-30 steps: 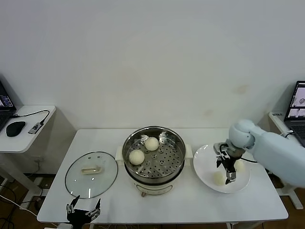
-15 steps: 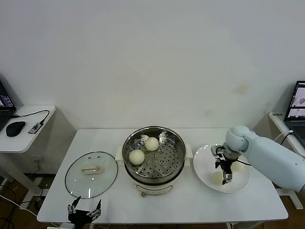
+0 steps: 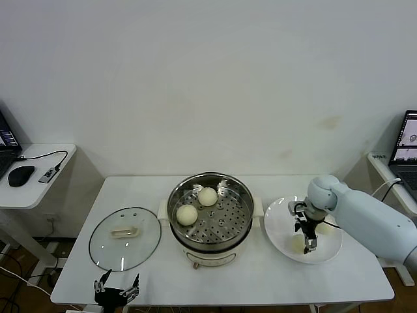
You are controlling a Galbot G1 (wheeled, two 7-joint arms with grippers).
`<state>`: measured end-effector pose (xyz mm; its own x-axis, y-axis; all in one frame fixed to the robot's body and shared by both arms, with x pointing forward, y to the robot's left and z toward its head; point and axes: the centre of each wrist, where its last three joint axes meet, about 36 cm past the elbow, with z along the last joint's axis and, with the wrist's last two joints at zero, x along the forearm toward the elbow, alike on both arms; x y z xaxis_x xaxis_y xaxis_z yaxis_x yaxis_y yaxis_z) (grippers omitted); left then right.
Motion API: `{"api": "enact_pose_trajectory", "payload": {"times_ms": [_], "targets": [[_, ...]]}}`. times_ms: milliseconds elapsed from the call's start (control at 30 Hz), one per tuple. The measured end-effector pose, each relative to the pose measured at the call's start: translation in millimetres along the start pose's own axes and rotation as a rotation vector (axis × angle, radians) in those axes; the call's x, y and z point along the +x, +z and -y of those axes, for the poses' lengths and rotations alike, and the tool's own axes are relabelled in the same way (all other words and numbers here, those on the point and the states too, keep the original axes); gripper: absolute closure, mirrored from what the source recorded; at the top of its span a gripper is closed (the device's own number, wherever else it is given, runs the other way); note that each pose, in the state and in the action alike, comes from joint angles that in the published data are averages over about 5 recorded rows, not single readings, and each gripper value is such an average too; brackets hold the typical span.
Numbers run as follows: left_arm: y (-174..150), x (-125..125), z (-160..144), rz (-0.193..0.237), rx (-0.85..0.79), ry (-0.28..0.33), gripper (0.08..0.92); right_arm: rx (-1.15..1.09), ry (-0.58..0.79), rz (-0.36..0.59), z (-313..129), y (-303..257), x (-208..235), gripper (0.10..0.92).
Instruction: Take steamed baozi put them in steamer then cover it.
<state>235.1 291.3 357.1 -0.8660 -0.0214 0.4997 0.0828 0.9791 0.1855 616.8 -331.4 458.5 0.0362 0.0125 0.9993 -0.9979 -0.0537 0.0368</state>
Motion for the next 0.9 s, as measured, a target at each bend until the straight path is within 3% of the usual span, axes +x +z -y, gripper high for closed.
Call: {"api": "enact_pose_trajectory", "payload": {"times_ms": [233, 500, 900], "targets": [[-0.3, -0.4, 1.9, 0.0, 0.001, 0.0, 0.177, -0.019, 0.003, 0.006, -1.1, 4.3, -0.1, 0.212], [0.3, -1.0, 5.9, -0.002, 0.002, 0.005, 0.177, -0.031, 0.006, 0.01, -0.8, 5.3, 2.2, 0.359], [-1.5, -2.8, 6.3, 0.003, 0.0, 0.007, 0.177, -0.05, 0.026, 0.023, -1.2, 16.2, 23.5, 0.407]]}}
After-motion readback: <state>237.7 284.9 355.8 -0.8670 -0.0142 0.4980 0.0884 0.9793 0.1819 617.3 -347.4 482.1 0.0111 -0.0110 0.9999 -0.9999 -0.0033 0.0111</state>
